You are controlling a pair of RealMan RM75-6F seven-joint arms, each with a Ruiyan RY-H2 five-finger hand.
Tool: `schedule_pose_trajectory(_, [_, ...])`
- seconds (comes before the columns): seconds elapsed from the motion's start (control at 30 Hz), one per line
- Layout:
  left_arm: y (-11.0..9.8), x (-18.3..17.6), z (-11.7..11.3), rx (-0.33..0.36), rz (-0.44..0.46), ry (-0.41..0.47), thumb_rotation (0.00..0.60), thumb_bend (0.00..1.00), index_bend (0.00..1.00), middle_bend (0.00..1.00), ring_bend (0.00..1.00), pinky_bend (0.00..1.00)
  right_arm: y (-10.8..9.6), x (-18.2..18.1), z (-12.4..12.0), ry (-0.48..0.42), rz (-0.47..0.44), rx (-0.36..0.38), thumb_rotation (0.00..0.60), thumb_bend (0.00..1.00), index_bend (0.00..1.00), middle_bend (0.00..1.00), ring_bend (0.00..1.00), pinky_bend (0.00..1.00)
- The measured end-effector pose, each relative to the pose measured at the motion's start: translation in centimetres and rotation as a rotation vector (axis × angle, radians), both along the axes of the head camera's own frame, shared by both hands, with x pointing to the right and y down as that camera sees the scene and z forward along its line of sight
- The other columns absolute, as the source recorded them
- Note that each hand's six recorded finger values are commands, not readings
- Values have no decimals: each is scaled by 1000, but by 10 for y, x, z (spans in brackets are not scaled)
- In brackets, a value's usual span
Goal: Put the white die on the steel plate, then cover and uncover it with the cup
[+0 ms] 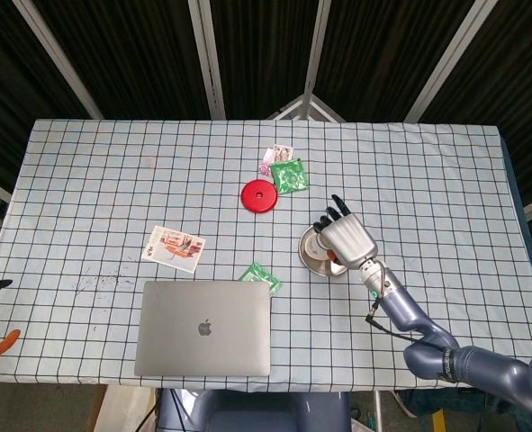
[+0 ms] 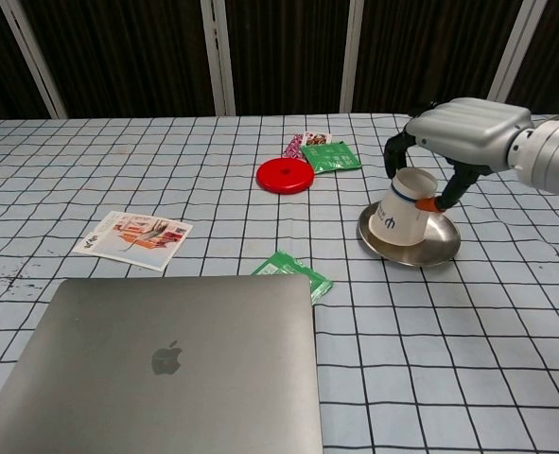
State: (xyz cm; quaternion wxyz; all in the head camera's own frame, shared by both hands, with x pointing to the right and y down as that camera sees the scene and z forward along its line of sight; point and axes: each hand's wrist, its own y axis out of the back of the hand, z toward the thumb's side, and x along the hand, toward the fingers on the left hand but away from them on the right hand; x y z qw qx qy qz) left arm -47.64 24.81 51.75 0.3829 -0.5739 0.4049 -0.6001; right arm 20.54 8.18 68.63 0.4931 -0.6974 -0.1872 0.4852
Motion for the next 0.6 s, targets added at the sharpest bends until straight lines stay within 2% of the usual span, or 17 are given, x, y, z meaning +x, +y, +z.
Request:
schedule_pose_trajectory(0.37, [0, 1, 1, -3, 1, -4, 600, 262, 230, 0, 0, 128, 2, 1, 11, 10, -9, 6, 600, 387, 449, 471, 220, 0])
schedule_pose_trajectory(0.6, [0, 1, 2, -5, 2, -4, 600, 263, 231, 0, 0, 128, -4, -6, 12, -2, -5, 38, 600, 388, 461, 471, 222, 0])
